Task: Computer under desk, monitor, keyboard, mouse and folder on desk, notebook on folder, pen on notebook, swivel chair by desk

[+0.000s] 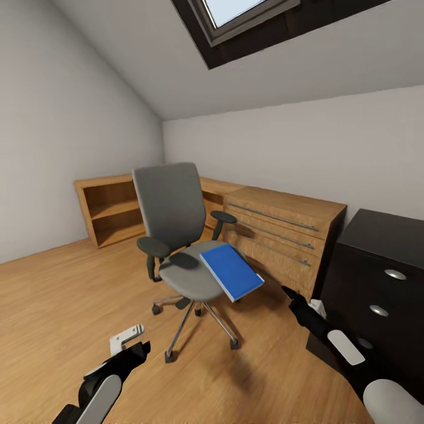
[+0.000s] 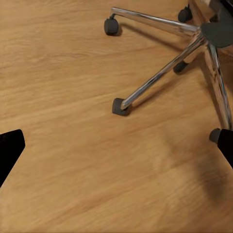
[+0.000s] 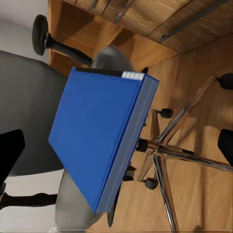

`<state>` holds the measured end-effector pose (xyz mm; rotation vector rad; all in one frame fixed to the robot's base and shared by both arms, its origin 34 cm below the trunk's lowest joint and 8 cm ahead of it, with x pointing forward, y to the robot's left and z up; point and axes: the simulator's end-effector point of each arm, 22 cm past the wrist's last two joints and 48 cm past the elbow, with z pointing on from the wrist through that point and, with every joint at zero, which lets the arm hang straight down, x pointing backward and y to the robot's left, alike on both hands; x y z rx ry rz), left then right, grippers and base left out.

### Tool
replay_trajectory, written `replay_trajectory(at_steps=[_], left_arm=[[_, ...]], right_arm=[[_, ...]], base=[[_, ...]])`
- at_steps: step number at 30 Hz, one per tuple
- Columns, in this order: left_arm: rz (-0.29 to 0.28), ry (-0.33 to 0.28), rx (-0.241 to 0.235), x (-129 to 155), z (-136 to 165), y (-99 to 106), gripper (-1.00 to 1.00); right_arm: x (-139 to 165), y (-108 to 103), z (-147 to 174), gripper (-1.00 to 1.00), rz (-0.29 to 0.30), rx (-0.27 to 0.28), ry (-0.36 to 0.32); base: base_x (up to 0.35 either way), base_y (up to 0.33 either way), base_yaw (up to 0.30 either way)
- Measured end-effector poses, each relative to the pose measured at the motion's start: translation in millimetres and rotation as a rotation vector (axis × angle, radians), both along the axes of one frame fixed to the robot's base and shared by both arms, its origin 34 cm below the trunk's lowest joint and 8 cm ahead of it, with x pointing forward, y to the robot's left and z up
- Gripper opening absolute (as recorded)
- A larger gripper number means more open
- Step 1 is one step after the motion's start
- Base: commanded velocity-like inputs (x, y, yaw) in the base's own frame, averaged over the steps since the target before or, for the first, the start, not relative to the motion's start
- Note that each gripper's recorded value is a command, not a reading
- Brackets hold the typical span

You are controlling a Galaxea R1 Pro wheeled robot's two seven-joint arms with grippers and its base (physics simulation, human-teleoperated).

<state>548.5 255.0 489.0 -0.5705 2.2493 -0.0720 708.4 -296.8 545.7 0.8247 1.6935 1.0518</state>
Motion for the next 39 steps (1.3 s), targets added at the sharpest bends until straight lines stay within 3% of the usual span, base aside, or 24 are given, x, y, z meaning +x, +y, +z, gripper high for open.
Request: replay_trajectory(at_steps=[15, 34, 39], left_arm=[[-0.065, 0.027, 0.01, -13, -36, -24, 1.0], [-0.104, 0.092, 0.0, -19, -69, -41, 1.0], [-0.106, 0.098, 0.001, -20, -70, -41, 1.0]], right_arm=[[-13, 6, -35, 1.0, 0.042, 0.047, -0.011], [-22, 1, -100, 1.0, 0.03, 0.047, 0.102], [-20, 6, -92, 1.0, 0.047, 0.054, 0.068]], base=[[0.0, 0.0, 0.0], [0.0, 0.0, 0.0], [0.0, 0.0, 0.0]])
